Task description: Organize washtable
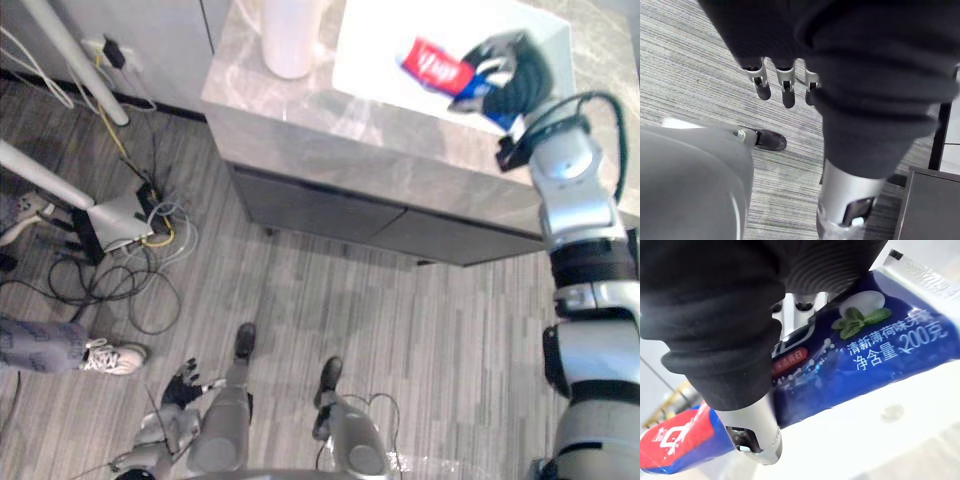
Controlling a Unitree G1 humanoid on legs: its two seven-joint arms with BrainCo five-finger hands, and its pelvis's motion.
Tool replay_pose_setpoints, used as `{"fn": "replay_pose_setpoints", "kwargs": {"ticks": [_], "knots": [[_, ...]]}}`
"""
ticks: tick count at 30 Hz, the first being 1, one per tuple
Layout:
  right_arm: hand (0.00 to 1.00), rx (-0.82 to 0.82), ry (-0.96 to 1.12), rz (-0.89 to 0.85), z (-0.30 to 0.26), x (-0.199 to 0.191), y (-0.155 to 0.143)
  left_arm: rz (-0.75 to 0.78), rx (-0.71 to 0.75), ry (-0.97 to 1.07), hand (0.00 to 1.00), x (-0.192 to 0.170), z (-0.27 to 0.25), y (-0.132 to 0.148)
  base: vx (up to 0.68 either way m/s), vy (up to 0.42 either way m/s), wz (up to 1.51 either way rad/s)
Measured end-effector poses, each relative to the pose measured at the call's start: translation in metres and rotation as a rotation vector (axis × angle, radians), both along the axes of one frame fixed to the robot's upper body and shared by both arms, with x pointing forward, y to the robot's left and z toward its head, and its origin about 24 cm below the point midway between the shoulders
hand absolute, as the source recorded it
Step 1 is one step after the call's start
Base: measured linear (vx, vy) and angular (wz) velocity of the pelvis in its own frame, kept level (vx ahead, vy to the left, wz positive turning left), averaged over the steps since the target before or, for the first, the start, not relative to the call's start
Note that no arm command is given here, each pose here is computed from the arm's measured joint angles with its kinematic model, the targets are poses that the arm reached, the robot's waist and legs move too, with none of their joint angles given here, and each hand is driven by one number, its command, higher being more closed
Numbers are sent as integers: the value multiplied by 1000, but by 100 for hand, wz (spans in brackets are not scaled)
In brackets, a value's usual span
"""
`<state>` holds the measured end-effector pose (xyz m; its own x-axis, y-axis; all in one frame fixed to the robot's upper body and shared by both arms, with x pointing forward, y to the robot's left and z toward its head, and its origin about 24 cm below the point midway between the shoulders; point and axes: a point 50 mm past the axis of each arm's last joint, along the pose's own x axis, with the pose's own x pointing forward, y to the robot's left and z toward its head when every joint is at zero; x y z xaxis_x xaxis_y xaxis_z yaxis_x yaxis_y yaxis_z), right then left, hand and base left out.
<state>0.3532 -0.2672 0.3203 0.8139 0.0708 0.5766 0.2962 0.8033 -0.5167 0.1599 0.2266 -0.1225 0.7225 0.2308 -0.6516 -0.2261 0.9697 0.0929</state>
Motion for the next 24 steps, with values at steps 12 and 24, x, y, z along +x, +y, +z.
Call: {"fn": "replay_pose_setpoints", "kwargs": {"ticks": [12,24], "knots": [[100,-9,-22,29,-3,-6,5,33,-14,36,0,-11,-5,-3,9,-7,4],[100,-8,-12,272,-63,-39,55,326,54,-909,0,44,173,54,7,-4,13]]}}
